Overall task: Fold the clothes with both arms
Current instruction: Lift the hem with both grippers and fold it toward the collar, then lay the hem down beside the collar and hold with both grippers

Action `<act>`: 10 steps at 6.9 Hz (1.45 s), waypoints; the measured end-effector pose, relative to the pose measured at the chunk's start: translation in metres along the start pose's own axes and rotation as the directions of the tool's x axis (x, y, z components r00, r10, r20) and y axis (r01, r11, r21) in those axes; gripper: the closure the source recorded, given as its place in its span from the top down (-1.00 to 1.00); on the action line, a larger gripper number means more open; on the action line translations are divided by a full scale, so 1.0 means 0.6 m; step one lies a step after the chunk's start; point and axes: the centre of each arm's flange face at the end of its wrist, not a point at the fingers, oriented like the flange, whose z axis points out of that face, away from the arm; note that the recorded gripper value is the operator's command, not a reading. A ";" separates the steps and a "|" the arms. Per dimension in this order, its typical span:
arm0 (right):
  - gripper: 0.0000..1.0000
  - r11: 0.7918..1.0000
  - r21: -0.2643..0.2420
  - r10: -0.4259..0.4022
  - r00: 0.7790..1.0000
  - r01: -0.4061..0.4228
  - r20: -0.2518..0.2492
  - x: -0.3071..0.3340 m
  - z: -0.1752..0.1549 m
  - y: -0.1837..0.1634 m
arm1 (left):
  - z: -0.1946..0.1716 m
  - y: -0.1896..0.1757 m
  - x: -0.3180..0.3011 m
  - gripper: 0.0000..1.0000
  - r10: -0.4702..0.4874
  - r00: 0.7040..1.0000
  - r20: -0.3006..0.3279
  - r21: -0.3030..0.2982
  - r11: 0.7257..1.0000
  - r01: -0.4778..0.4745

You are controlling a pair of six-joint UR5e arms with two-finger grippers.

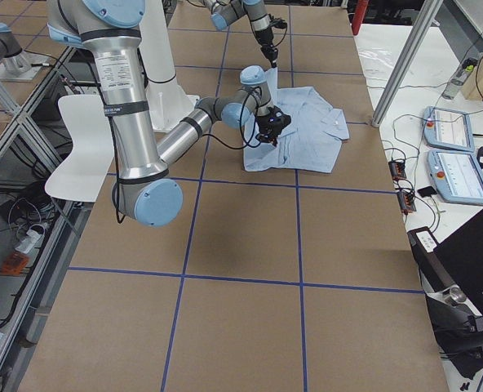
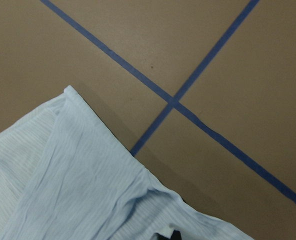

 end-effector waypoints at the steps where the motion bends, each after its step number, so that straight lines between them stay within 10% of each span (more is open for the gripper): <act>1: -1.00 1.000 0.013 -0.010 1.000 0.010 -0.004 -0.029 0.012 -0.027 | 0.022 -0.035 0.010 -1.00 -0.010 1.000 -0.004 0.026 1.000 0.010; 10: -1.00 0.992 0.083 -0.081 0.991 0.090 -0.108 -0.212 0.159 -0.116 | 0.228 -0.176 -0.005 -1.00 0.019 1.000 -0.020 0.105 0.994 -0.017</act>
